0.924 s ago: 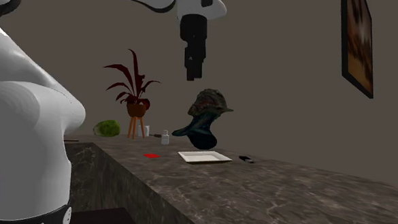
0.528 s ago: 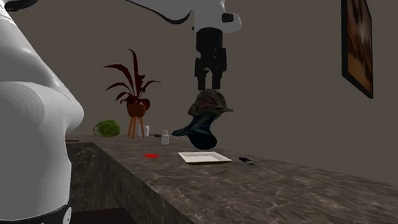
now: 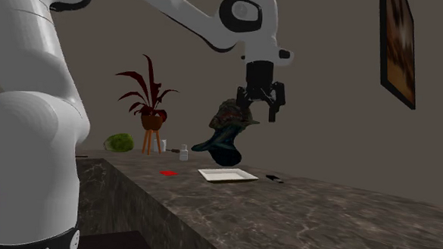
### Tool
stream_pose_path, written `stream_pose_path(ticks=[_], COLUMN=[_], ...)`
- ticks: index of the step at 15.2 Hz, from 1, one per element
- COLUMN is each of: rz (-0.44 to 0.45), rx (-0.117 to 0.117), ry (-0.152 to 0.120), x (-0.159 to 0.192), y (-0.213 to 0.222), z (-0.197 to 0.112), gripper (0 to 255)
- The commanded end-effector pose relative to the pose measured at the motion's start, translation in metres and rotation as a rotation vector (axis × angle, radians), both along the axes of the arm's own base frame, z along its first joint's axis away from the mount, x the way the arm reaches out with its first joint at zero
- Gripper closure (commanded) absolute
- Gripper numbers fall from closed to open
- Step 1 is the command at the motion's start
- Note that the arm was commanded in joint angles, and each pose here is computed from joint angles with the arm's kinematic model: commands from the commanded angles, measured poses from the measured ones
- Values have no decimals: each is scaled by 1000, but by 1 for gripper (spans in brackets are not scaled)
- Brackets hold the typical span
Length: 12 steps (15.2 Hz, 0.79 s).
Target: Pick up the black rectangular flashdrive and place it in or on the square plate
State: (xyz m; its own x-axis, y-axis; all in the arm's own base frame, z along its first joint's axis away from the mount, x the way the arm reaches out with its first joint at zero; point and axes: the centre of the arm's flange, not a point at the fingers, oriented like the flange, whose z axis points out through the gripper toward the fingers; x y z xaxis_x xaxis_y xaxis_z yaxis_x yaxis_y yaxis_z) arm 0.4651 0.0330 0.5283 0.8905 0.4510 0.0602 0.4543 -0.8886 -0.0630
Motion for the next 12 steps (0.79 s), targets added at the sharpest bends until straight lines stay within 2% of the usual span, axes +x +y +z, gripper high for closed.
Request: stream_pose_path(ticks=[1, 12], rz=[87, 546], rx=[-14, -91], ry=[-2, -9], x=[23, 119], y=[12, 102], z=[-13, -88], gripper=[0, 0])
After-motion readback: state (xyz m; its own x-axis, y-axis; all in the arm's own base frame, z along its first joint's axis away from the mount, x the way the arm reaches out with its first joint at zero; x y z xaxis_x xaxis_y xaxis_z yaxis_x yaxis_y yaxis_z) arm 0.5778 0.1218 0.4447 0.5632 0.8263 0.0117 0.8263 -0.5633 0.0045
